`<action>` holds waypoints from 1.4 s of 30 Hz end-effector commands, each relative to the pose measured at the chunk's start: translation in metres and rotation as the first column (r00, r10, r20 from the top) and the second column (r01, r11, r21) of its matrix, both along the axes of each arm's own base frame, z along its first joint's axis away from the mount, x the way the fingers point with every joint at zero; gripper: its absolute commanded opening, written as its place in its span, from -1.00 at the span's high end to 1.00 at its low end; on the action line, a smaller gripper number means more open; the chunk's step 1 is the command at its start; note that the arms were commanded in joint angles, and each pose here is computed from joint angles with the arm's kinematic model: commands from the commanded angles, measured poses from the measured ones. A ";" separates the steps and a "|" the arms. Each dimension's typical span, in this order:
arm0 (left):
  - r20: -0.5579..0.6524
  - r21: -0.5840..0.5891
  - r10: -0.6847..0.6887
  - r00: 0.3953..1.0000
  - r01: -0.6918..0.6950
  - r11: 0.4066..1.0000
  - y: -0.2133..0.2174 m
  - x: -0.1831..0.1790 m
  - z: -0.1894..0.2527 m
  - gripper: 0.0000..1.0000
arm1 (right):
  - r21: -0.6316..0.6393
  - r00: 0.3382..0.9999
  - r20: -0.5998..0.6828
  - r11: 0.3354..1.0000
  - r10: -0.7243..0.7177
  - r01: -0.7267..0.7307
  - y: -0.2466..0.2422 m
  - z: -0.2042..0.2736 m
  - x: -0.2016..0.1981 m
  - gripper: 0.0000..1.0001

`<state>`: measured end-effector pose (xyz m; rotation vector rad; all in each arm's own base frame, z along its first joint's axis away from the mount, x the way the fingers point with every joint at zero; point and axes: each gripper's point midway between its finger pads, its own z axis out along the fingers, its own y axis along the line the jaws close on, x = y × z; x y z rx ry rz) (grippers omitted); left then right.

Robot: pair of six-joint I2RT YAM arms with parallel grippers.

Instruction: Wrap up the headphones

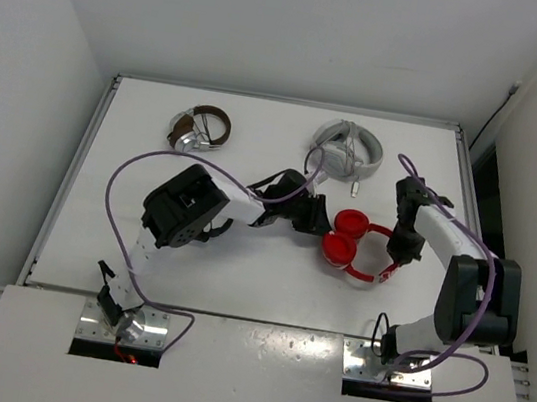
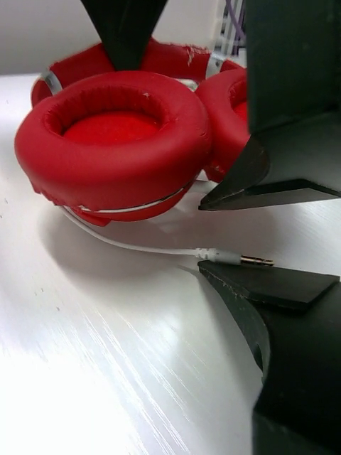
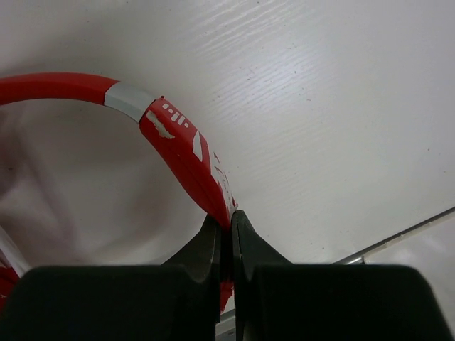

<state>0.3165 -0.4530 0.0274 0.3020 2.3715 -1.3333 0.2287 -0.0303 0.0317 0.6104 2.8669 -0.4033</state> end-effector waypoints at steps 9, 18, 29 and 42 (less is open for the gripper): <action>0.072 0.309 0.060 0.996 -0.079 0.948 0.071 -0.010 -0.011 0.05 | -0.037 0.993 0.119 0.999 0.018 -0.014 0.006 0.013 0.032 1.00; 0.181 0.280 0.053 0.982 -0.103 0.954 0.083 -0.002 0.031 -0.08 | -0.017 0.989 0.131 0.998 0.069 -0.067 0.017 0.015 0.035 0.50; 0.382 0.242 0.025 0.924 -0.126 0.962 0.090 0.010 0.090 -0.16 | -0.013 0.976 0.198 0.995 0.096 -0.095 0.019 0.039 0.043 -0.24; 0.574 0.401 0.025 0.819 -0.307 0.863 0.183 0.024 0.170 -0.99 | -0.119 0.736 0.416 0.835 0.534 -0.538 0.037 0.146 0.078 -0.58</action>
